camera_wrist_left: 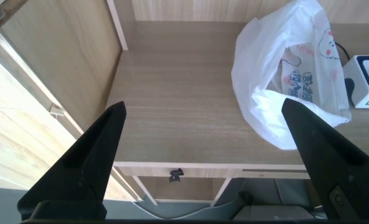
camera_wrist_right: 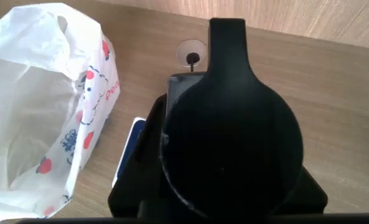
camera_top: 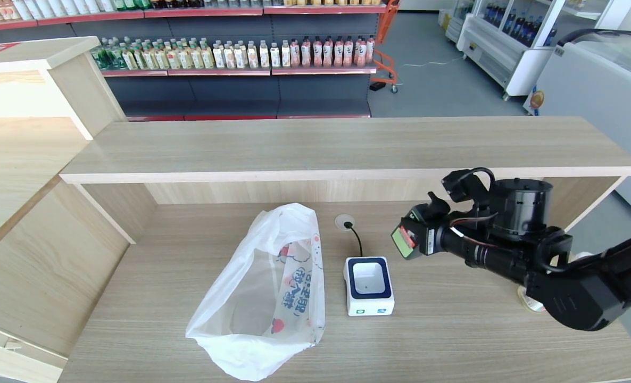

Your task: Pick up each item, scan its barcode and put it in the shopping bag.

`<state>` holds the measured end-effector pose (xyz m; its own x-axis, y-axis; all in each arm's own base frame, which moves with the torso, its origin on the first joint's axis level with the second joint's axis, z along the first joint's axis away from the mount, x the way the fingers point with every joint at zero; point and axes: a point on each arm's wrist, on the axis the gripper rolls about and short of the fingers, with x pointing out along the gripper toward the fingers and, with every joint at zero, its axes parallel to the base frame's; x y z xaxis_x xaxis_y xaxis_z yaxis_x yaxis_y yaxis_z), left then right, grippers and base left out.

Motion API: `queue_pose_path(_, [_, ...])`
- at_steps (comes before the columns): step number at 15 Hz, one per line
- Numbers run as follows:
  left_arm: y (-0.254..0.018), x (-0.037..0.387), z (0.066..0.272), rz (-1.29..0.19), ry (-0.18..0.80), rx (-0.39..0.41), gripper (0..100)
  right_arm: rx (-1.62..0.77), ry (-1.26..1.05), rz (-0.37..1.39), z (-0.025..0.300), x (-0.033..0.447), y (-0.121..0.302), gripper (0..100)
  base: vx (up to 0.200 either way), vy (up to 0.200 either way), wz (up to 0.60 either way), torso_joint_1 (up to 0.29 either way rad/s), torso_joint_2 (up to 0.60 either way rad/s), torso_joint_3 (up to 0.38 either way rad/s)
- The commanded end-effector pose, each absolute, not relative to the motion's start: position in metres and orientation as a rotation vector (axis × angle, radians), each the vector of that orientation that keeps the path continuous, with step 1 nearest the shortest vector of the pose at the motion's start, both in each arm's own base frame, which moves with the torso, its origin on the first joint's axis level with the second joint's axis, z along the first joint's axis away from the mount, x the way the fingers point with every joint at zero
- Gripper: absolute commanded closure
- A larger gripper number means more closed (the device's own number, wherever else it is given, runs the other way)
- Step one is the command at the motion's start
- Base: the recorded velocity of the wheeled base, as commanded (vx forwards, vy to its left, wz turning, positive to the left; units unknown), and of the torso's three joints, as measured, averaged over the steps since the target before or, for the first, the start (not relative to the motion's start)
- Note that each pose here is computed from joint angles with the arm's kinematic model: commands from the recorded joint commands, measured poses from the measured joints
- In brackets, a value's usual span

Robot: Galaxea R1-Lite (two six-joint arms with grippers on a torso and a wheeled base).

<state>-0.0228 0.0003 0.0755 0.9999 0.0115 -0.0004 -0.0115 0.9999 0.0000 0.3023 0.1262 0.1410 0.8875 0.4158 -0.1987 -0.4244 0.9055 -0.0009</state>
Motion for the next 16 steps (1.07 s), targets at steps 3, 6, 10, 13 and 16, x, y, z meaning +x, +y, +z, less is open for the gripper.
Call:
queue_pose_path(3, [0.000,-0.023,0.075,0.011,0.000,0.000,0,-0.131,0.077,0.408,0.151,0.254,0.104,100,0.000,0.000,0.00,0.000,0.00,0.000])
queue_pose_path(6, [0.000,-0.023,0.075,0.011,0.000,0.003,0,-0.121,0.087,0.413,0.150,0.243,0.099,100,-0.133,0.000,0.00,0.003,0.00,0.000])
queue_pose_path(10, [0.000,-0.023,0.075,0.011,0.000,0.000,0,-0.004,0.106,0.408,0.152,0.243,0.099,100,-0.100,0.000,0.00,0.005,0.00,-0.001])
queue_pose_path(13, [0.000,-0.023,0.075,0.011,0.000,0.002,0,-0.003,0.111,0.407,0.151,0.245,0.099,100,0.000,0.000,0.00,0.000,0.00,0.000])
queue_pose_path(16, [0.000,-0.023,0.075,0.011,0.000,0.003,0,0.081,0.123,0.411,0.153,0.246,0.102,100,0.000,0.200,0.00,0.002,0.00,0.007])
